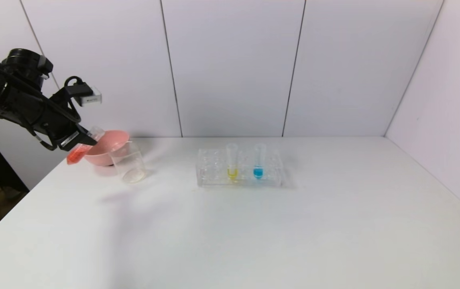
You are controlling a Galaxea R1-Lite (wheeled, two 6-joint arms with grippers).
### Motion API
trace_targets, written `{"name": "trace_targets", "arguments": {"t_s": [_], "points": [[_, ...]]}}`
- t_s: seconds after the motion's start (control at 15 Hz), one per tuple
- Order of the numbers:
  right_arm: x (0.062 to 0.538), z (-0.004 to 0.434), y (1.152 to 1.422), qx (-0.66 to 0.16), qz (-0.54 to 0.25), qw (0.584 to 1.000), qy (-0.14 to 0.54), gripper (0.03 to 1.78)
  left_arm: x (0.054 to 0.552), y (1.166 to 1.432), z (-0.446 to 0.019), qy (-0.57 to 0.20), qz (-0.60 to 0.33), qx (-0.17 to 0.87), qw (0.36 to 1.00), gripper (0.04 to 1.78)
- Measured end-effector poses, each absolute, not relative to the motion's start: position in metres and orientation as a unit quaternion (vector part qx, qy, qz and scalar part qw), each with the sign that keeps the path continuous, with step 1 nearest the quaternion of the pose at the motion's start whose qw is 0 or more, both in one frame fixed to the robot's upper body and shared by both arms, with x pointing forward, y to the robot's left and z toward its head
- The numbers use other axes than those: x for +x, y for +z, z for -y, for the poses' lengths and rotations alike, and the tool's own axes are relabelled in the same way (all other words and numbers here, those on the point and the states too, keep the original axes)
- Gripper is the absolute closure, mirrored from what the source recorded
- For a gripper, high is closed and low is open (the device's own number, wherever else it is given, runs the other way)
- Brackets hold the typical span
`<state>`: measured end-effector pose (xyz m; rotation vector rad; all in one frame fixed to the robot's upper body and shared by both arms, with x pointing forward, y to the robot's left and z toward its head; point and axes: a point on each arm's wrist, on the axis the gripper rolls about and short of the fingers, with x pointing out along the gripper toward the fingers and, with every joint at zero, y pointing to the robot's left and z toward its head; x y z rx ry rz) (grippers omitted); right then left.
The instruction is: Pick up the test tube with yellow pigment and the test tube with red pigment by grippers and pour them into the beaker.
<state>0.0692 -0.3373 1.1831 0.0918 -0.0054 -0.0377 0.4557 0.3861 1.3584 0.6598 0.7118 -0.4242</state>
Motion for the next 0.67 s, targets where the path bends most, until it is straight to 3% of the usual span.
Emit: {"name": "trace_targets", "arguments": {"t_s": [0.2, 0.67], "points": [[0.069, 0.337, 1.183, 0.046, 0.003, 0.999, -0.019, 0.10, 0.454, 1.372, -0.383, -0.196, -0.374, 0.357, 0.833, 1.39], [0.069, 0.337, 1.183, 0.046, 0.003, 0.999, -0.019, 0.10, 0.469, 1.365, -0.369, -0.196, -0.379, 0.417, 0.803, 1.39]]}}
